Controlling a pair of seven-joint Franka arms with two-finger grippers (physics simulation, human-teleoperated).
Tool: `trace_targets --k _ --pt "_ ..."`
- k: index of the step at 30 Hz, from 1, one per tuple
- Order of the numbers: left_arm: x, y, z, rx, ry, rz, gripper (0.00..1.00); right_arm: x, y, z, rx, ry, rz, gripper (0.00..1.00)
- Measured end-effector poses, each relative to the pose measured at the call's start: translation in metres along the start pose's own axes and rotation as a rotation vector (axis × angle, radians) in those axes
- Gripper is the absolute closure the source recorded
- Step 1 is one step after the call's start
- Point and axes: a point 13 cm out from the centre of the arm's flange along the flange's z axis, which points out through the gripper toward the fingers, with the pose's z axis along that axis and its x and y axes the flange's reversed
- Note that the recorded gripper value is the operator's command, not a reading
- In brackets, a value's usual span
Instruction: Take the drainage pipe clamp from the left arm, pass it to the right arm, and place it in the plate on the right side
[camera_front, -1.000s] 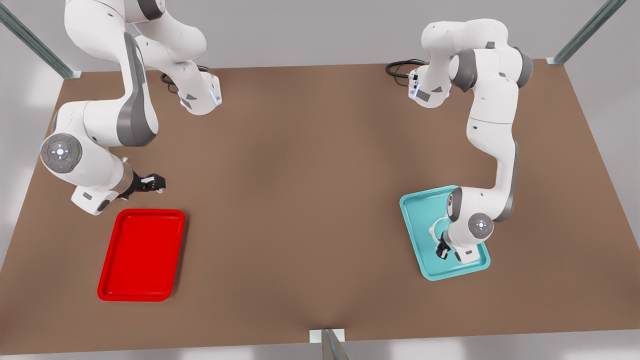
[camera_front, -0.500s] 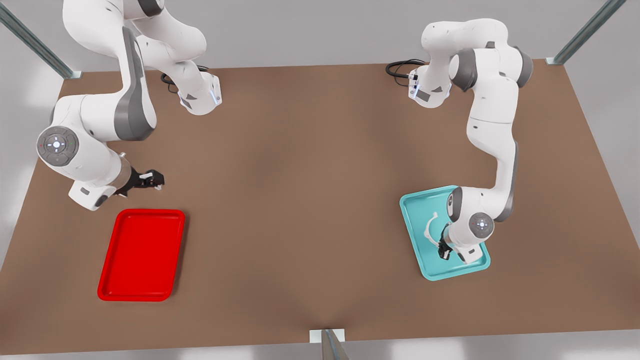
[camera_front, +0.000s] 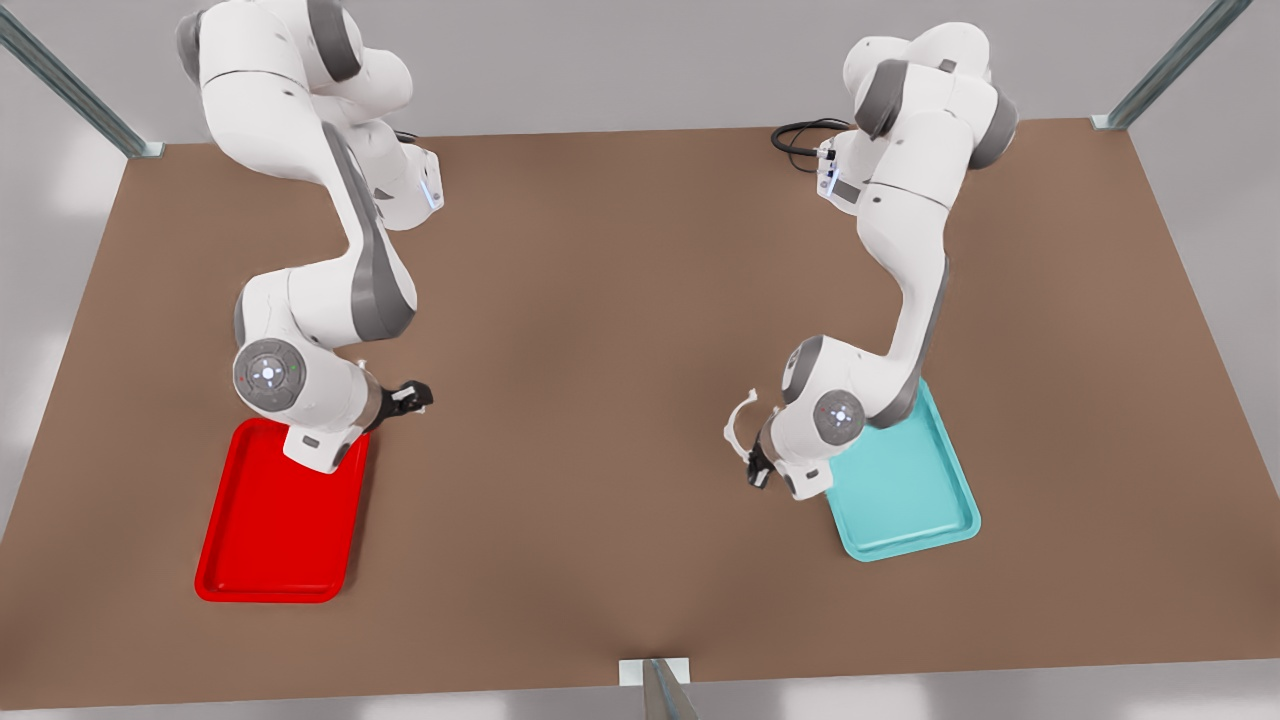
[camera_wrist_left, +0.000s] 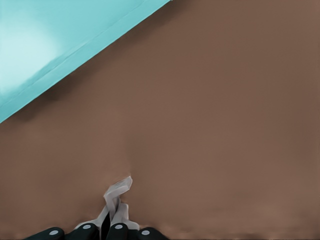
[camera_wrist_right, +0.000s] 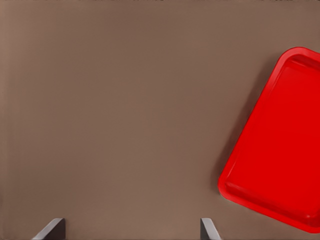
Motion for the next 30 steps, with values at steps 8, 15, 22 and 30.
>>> trace_targets --k 8,15,22,30 --pt "0.141 -0.053 0.000 0.094 -0.028 -0.025 0.79 0.035 0.074 0.073 -0.102 -0.082 -0.050 0.00" --pt "0.226 -0.051 0.003 0.125 0.002 -0.155 0.79 0.000 0.127 0.078 -0.085 -0.257 -0.141 0.00" --pt "0.237 -0.053 0.002 0.145 0.019 -0.342 0.79 -0.013 0.127 0.079 -0.074 -0.328 -0.152 0.00" --pt "0.262 -0.050 0.003 0.162 0.049 -0.484 0.79 0.000 0.124 0.093 -0.058 -0.391 -0.157 0.00"
